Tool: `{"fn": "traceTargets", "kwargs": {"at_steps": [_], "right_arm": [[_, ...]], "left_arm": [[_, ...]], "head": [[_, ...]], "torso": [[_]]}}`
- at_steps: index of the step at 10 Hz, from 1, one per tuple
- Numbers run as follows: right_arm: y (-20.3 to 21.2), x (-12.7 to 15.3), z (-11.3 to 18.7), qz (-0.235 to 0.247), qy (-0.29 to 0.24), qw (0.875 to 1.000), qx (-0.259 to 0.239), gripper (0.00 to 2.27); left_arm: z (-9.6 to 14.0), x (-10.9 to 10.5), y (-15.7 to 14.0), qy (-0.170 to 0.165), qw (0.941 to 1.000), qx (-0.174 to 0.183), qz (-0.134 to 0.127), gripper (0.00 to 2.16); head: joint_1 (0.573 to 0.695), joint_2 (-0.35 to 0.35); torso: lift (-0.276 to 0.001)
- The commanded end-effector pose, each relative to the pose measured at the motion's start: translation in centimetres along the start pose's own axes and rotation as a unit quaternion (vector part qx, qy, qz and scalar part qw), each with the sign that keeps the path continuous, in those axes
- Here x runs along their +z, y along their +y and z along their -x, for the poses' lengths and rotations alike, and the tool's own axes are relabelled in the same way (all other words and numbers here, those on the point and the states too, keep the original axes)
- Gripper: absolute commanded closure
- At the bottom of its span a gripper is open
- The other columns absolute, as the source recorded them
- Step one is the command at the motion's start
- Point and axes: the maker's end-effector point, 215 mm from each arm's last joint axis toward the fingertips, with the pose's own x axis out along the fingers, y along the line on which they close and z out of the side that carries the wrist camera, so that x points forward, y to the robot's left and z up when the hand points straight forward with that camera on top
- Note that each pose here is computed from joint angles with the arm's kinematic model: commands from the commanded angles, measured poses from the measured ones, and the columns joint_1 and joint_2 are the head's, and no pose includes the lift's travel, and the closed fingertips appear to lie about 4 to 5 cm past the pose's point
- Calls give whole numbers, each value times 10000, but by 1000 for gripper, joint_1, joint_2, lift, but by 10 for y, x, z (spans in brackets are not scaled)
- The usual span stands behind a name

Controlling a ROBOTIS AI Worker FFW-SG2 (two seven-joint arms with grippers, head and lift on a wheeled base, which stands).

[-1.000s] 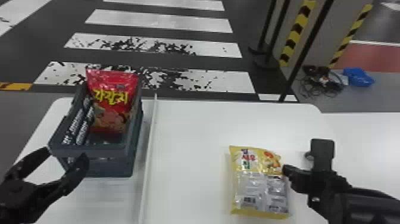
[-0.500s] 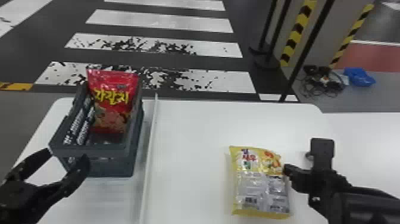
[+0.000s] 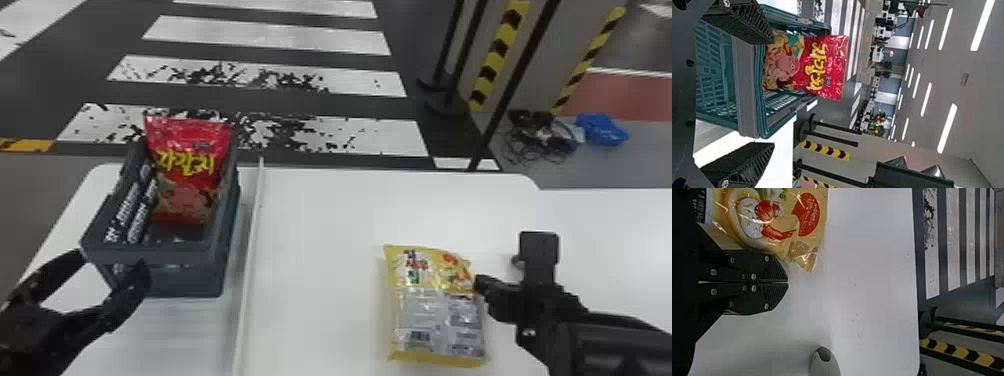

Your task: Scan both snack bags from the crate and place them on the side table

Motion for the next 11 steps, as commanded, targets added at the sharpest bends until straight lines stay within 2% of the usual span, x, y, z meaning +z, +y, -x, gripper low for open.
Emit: {"fn": "traceTargets", "kwargs": {"at_steps": [1,4,7,8,9,10,11], "right_arm": [[3,2,-2,18,-28,10000,23,2263],[5,4,-3,10,-68,9999,76,2263],[-16,20,6,84,-314,9993,-197,2260],[-21,31,18,115,-486,9985,-242,1997],[-24,34,33,142,-526,9981,-283,1585],[-27,33,46,173,-507,9981,-304,731],[-33,31,55,243,-478,9979,-366,157]], "left_arm": [[0,-1,0,6,10000,0,3,70],[-1,-2,1,10,10000,5,11,70],[-1,0,2,1,10000,7,5,70],[-1,0,2,1,10000,7,5,70],[-1,0,2,1,10000,7,5,70],[-1,-1,2,10,10000,6,2,70],[-1,-2,2,13,10000,7,13,70]], "head": [[695,-114],[695,-108],[695,-115],[695,-125],[695,-133],[695,-136],[695,-142]], "torso": [[-95],[-95],[-95],[-95],[-95],[-95],[-95]]}}
